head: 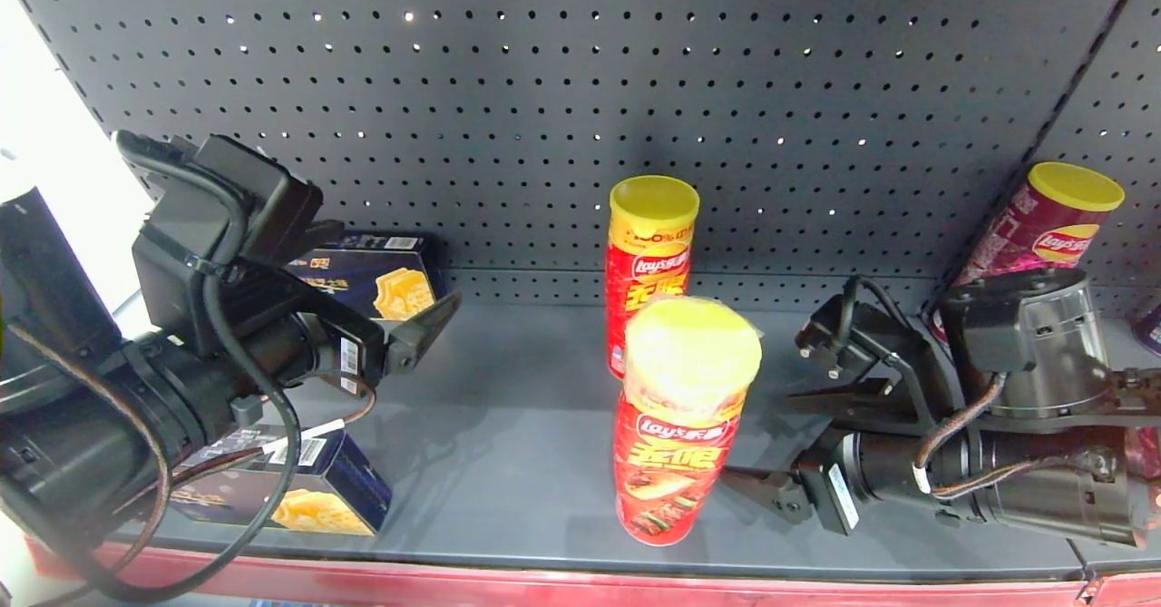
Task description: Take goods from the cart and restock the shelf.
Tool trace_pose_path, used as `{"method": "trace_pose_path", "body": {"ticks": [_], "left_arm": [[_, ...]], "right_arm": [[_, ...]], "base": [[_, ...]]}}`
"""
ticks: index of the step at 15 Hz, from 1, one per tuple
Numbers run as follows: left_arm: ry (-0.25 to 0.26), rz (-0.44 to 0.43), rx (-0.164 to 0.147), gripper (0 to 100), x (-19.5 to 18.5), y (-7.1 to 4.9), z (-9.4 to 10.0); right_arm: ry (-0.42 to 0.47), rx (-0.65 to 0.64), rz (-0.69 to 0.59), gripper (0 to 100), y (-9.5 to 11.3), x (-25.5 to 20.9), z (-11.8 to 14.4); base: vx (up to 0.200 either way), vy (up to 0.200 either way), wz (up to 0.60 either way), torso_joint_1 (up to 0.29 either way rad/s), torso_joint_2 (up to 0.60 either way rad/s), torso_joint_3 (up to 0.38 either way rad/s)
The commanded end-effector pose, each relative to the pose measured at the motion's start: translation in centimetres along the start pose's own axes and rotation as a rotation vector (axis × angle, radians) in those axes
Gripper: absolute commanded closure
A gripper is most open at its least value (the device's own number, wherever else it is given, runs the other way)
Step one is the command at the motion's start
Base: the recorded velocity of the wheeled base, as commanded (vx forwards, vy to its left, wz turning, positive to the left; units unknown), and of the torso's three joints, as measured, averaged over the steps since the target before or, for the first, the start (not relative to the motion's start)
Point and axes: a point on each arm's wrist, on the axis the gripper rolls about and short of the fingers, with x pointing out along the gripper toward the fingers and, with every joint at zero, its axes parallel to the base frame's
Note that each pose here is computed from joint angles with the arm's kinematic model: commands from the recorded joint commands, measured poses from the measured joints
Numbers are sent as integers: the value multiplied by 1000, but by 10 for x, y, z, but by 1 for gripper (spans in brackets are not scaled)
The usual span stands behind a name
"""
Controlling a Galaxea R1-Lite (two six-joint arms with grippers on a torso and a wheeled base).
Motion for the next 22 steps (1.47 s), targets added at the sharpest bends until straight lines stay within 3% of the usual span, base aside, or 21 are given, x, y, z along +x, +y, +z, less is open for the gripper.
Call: {"method": "trace_pose_path", "body": {"ticks": [1, 8, 11, 12, 14, 17, 20, 22], "left_arm": [[0, 0, 0, 0, 1, 0, 0], [1, 2, 0, 0, 0, 1, -1], [-4, 7, -3, 0, -3, 1, -1], [-11, 8, -7, 0, -7, 3, 1], [-76, 33, -18, 0, -18, 10, 15], [-139, 53, -31, 0, -35, 16, 26], [-225, 77, -42, 0, -69, 25, 37], [-260, 85, -46, 0, -89, 27, 36]], "right_arm": [[-10, -1, 2, 0, 0, 1, 4], [-7, -9, 15, 0, 5, 6, 5], [-61, 5, -20, 0, -2, -9, 11], [-138, 24, -64, 0, -12, -32, 18], [-282, 47, -137, 0, -26, -75, 31], [-422, 56, -198, 0, -29, -121, 33], [-554, 48, -240, 0, -23, -167, 22], [-588, 42, -245, 0, -17, -186, 0]], "base": [[0, 0, 0, 0, 0, 0], [0, 0, 0, 0, 0, 0], [0, 0, 0, 0, 0, 0], [0, 0, 0, 0, 0, 0], [0, 0, 0, 0, 0, 0], [0, 0, 0, 0, 0, 0], [0, 0, 0, 0, 0, 0], [0, 0, 0, 0, 0, 0]]}}
